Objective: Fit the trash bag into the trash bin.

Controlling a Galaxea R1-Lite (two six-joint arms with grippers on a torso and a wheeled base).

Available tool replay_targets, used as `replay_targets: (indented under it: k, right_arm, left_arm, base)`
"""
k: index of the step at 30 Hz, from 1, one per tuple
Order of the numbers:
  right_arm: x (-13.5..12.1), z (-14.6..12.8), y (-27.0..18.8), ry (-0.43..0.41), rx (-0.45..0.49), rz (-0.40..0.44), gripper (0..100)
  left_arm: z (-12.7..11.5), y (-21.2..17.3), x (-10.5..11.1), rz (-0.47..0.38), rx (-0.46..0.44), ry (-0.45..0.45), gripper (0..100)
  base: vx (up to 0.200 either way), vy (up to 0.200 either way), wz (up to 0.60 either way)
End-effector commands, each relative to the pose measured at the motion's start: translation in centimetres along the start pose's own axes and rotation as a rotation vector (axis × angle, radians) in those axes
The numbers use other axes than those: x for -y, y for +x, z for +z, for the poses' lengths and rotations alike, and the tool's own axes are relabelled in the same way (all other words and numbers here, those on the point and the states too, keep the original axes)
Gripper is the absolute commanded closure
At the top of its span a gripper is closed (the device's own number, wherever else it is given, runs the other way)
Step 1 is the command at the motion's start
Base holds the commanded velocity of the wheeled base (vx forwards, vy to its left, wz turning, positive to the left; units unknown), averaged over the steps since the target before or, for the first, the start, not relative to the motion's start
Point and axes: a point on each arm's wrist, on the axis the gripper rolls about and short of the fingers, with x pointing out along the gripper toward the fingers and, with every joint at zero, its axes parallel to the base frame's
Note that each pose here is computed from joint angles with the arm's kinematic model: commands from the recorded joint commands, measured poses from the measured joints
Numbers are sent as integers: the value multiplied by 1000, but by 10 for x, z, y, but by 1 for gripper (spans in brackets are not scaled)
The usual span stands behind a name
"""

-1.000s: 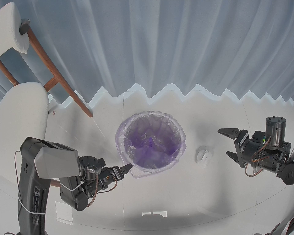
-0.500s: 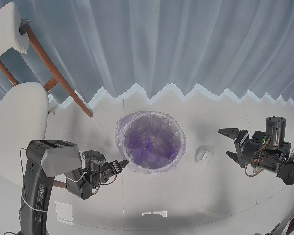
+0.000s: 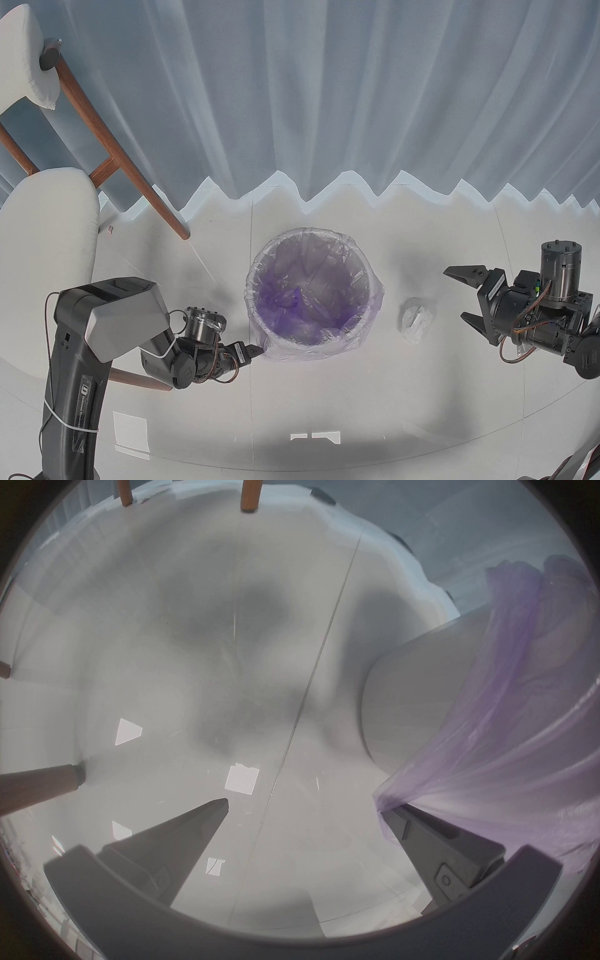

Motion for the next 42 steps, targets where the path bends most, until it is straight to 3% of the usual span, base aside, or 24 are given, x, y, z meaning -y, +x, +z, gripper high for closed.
replay_targets:
  k: [1, 7, 13, 19, 25, 28, 35, 38, 42]
  right_arm:
    - [2, -1, 2, 1, -6, -10, 0]
    - [7, -3, 2, 2, -14, -29, 0]
    - [17, -8, 5, -3, -39, -72, 0]
    - [34, -17, 13, -74, -82, -145, 0]
    - [32, -15, 16, -130, -85, -136, 0]
    - [20, -10, 21, -133, -70, -102, 0]
    - [4, -18, 37, -108, -103, -64, 0]
    - [-9, -35, 63, -142, -165, -83, 0]
    - [-22, -38, 95, -156, -152, -134, 0]
  left_arm:
    - [25, -12, 25, -46, 50, 14, 0]
    - [44, -66, 56, -126, 119, 12, 0]
    - [44, -111, 72, -162, 144, 38, 0]
    - [48, -182, 87, -249, 242, 51, 0]
    - [52, -247, 85, -325, 385, 54, 0]
    - [42, -277, 81, -363, 438, 61, 0]
    - [23, -311, 78, -442, 511, 69, 0]
    - [9, -337, 70, -490, 559, 51, 0]
    - [-10, -356, 53, -485, 586, 42, 0]
  base:
    - [0, 0, 0]
    - [0, 0, 0]
    - [0, 0, 0]
    - [0, 0, 0]
    - [0, 0, 0]
    - [0, 0, 0]
    - [0, 0, 0]
    - [0, 0, 0]
    - [0, 0, 0]
